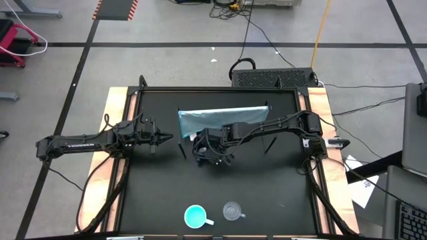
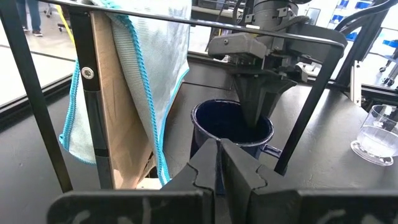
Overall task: Stack small to large cups/mugs on shelf
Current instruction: Move the light blue mug to the center of the table
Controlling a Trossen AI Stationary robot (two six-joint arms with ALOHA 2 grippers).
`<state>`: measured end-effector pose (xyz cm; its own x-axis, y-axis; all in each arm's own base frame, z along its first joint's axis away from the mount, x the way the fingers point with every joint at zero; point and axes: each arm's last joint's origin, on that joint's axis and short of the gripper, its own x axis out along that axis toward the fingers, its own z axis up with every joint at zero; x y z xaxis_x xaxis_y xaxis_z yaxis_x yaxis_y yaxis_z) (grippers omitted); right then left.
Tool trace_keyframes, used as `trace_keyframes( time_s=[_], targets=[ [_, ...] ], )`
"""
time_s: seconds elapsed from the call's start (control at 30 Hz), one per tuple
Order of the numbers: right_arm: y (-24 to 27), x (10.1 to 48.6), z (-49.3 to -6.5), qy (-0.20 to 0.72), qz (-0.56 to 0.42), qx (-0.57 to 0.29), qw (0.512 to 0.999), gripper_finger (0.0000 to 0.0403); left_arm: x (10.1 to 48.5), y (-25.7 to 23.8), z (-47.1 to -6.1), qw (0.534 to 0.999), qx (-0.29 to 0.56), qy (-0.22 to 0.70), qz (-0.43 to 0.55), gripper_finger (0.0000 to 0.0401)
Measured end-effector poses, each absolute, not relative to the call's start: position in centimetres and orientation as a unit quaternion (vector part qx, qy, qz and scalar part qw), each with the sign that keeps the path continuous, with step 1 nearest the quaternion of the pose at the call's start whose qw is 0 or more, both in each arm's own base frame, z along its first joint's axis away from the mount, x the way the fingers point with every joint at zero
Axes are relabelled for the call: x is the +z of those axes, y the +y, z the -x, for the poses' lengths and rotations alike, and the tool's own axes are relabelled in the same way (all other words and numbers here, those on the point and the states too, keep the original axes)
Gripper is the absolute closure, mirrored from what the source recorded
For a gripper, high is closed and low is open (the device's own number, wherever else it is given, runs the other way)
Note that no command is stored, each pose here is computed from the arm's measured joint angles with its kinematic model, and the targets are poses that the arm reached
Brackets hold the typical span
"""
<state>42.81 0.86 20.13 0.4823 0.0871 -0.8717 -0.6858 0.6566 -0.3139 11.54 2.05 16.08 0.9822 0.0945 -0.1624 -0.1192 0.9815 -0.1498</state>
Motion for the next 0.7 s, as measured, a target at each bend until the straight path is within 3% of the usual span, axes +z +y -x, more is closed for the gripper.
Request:
trace_keyframes(
  time_s=[0.3,0.7],
  targets=[
    [0.8,20.3,-42.8,0.446,0.337,0.241,0.793,0.0264,16.1,2.0,-11.5,0.992,0.054,0.078,0.08,0.038],
    [0.9,24.0,-41.2,0.431,0.321,0.223,0.813,0.0264,16.1,2.1,-11.5,0.992,0.054,0.078,0.08,0.038]
  ],
)
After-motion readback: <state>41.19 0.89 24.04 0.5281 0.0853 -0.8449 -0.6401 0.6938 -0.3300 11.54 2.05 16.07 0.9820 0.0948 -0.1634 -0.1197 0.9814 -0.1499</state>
